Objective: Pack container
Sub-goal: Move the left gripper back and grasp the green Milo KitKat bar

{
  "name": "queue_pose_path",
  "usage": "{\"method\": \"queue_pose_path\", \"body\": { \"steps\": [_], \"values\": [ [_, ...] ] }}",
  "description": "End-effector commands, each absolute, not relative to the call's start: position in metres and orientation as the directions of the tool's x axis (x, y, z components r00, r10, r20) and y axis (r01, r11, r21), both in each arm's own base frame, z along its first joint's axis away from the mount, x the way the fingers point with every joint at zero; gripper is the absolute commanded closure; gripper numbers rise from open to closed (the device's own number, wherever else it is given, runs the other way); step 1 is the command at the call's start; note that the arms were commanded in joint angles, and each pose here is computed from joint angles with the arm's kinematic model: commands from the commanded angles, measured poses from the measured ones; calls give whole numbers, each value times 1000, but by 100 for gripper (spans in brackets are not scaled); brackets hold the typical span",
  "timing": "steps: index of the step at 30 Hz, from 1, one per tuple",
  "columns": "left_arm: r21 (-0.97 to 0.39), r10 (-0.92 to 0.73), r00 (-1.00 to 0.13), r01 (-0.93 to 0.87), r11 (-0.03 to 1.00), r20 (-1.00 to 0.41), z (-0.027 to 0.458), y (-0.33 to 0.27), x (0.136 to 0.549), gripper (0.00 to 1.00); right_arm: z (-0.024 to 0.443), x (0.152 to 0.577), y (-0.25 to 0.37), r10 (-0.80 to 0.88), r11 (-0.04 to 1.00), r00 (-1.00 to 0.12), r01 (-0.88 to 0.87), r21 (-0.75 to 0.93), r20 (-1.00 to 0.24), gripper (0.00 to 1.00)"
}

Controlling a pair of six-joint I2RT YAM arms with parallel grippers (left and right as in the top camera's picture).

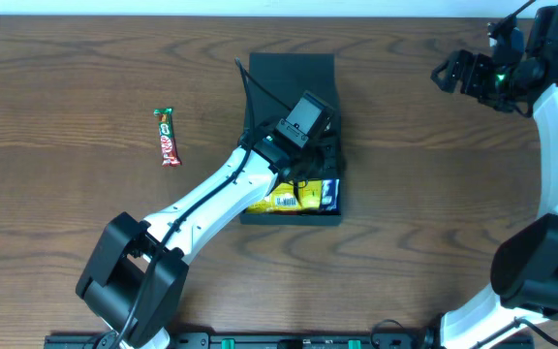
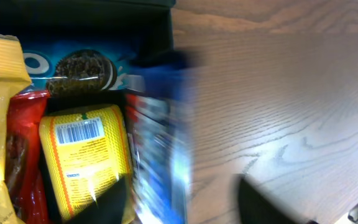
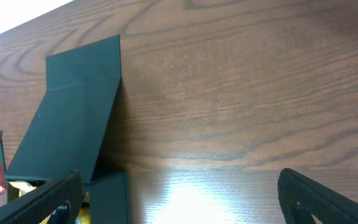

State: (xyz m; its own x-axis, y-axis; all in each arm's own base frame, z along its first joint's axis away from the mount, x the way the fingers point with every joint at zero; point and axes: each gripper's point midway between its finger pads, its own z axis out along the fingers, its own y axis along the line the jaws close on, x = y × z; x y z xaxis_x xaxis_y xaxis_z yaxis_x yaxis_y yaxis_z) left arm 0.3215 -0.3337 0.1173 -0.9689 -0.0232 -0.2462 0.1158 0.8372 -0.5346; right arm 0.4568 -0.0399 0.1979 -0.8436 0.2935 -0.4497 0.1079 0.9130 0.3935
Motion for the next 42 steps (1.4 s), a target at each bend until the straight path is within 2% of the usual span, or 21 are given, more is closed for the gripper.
{"method": "queue_pose_path", "body": {
  "steps": [1, 6, 11, 14, 16, 19, 22, 30, 35, 42],
  "values": [
    [-551, -30, -970, 112, 827, -242, 124, -337, 323, 4, 198, 455, -45, 299, 913, -842, 115, 392, -449, 1],
    [-549, -6, -961, 152, 822, -275, 130, -339, 327, 5, 198, 455, -45, 299, 913, -843, 115, 392, -447, 1],
    [-509, 7, -922, 219, 833, -386, 157, -333, 349, 4, 198, 455, -45, 298, 913, -843, 115, 392, -447, 1],
    [-311, -24, -845, 169, 935, -534, 181, -285, 380, 4, 198, 455, -45, 298, 913, -843, 115, 392, -447, 1],
    [-138, -63, -771, 32, 990, -634, 200, -233, 399, 4, 198, 455, -45, 298, 913, -843, 115, 392, -447, 1],
    [63, -66, -694, -159, 985, -717, 219, -162, 413, 5, 198, 455, -45, 298, 913, -842, 115, 391, -449, 1],
    [135, -62, -724, -211, 968, -687, 208, -124, 419, 4, 199, 456, -45, 298, 913, -840, 112, 391, -454, 1],
    [226, -200, -791, -391, 892, -578, 142, -36, 433, 5, 199, 456, -45, 298, 913, -840, 113, 391, -454, 1],
    [168, -279, -831, -399, 901, -481, 89, -25, 445, 4, 198, 456, -45, 298, 913, -842, 114, 392, -449, 1],
    [90, -368, -837, -437, 895, -406, 48, -6, 455, 2, 196, 453, -44, 300, 911, -849, 120, 394, -436, 1]
  ]
}}
